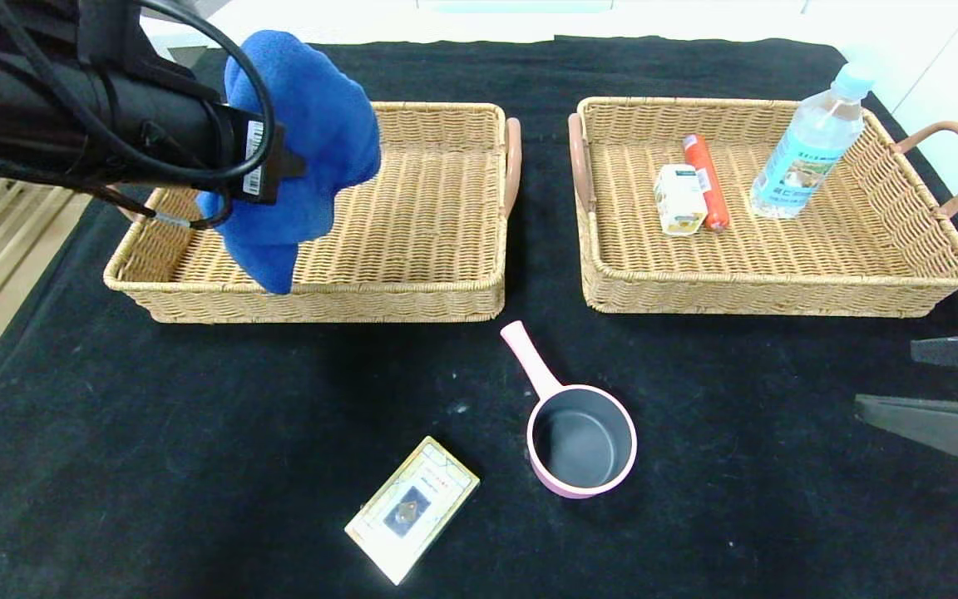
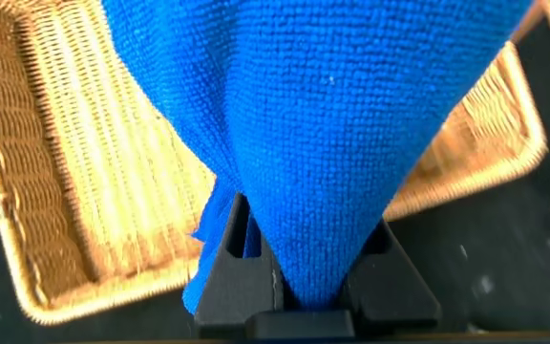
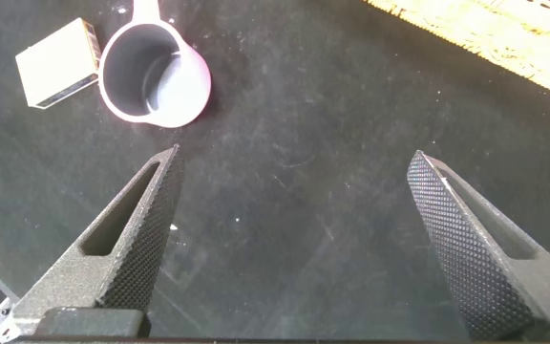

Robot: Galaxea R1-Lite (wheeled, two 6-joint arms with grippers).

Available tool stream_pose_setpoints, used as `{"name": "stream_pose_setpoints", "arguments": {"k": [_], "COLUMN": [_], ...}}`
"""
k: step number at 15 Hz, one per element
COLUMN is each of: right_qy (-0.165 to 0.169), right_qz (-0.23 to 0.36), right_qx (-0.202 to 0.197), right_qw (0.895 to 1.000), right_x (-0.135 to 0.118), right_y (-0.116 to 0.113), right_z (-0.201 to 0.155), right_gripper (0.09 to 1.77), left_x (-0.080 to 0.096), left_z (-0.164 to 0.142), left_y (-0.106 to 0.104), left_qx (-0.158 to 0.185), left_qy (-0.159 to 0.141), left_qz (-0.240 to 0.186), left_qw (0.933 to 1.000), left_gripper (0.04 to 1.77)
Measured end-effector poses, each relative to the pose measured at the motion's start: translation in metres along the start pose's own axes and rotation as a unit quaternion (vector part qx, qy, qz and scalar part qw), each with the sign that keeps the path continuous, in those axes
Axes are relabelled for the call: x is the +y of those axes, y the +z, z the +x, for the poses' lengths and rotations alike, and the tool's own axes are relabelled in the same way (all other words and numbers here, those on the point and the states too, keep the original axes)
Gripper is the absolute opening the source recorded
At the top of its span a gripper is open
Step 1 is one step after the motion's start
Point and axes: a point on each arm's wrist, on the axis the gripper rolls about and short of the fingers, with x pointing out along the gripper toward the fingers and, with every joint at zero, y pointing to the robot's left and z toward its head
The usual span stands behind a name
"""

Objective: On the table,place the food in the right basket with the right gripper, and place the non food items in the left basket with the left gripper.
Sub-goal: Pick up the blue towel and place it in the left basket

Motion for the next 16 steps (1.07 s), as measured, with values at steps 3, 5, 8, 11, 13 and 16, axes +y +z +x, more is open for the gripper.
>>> {"name": "stream_pose_setpoints", "arguments": {"k": [3,5,8,11,13,16], "right_qy": [0.0,0.002,0.003,0.003,0.004,0.003], "right_qz": [0.0,0.001,0.001,0.002,0.003,0.003], "right_qx": [0.002,0.003,0.006,0.01,0.012,0.013], "right_qw": [1.0,1.0,1.0,1.0,1.0,1.0], "right_x": [0.0,0.0,0.0,-0.001,-0.001,-0.001], "right_y": [0.0,-0.001,-0.001,-0.002,-0.002,-0.002], "right_z": [0.001,0.001,0.003,0.005,0.007,0.007], "right_gripper": [1.71,1.71,1.71,1.71,1.71,1.71], "left_x": [0.006,0.01,0.013,0.016,0.021,0.026], "left_z": [0.025,0.043,0.061,0.073,0.08,0.085], "left_y": [0.007,0.007,0.003,-0.001,-0.005,-0.007], "left_qx": [-0.021,-0.033,-0.037,-0.035,-0.03,-0.025], "left_qy": [0.008,0.01,0.002,-0.013,-0.011,-0.005], "left_qz": [-0.03,-0.038,-0.04,-0.041,-0.042,-0.044], "left_qw": [0.9993,0.9987,0.9985,0.9984,0.9986,0.9987], "left_gripper": [0.35,0.35,0.35,0.35,0.35,0.49]}}
